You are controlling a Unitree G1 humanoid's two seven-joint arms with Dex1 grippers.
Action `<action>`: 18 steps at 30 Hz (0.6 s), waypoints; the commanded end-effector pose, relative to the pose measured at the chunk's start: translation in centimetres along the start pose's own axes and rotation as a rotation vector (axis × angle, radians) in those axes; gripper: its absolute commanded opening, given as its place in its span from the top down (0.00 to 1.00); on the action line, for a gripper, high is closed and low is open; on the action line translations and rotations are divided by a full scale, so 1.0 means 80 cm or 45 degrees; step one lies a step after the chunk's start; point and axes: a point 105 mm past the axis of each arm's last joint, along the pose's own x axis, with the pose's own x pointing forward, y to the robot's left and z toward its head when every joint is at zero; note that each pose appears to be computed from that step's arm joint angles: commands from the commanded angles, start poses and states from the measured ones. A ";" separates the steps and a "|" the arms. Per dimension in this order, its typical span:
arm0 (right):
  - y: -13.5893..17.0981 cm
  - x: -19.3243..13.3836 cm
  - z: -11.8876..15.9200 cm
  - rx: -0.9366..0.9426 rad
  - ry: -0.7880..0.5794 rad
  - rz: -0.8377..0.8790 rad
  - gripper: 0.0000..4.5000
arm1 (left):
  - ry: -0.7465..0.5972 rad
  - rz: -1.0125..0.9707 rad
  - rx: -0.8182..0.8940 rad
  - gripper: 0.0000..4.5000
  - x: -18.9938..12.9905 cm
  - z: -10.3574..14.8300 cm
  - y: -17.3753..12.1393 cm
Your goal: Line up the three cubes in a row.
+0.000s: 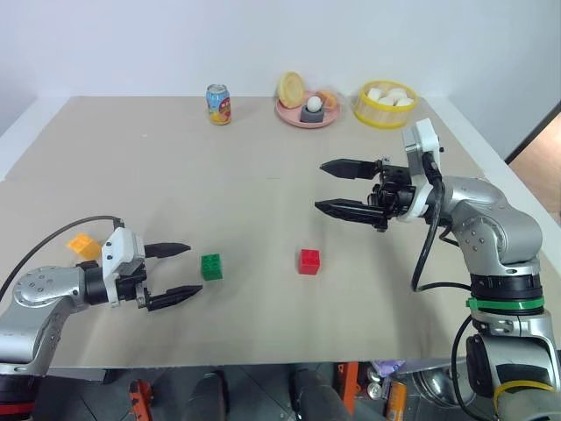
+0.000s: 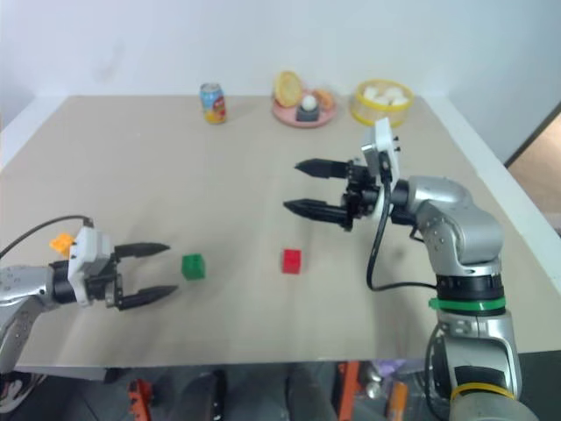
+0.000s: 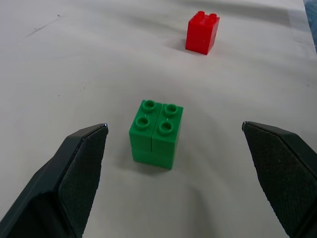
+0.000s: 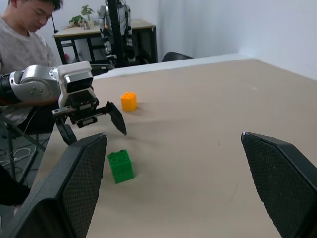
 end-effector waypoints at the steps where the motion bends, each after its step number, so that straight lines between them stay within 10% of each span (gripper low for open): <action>1: 0.010 -0.007 0.021 -0.069 -0.031 -0.007 0.00 | -0.011 -0.049 0.026 0.00 0.009 -0.001 0.003; 18: 0.028 -0.007 0.029 -0.073 -0.044 -0.025 0.00 | -0.021 -0.099 0.020 0.00 0.034 -0.004 0.015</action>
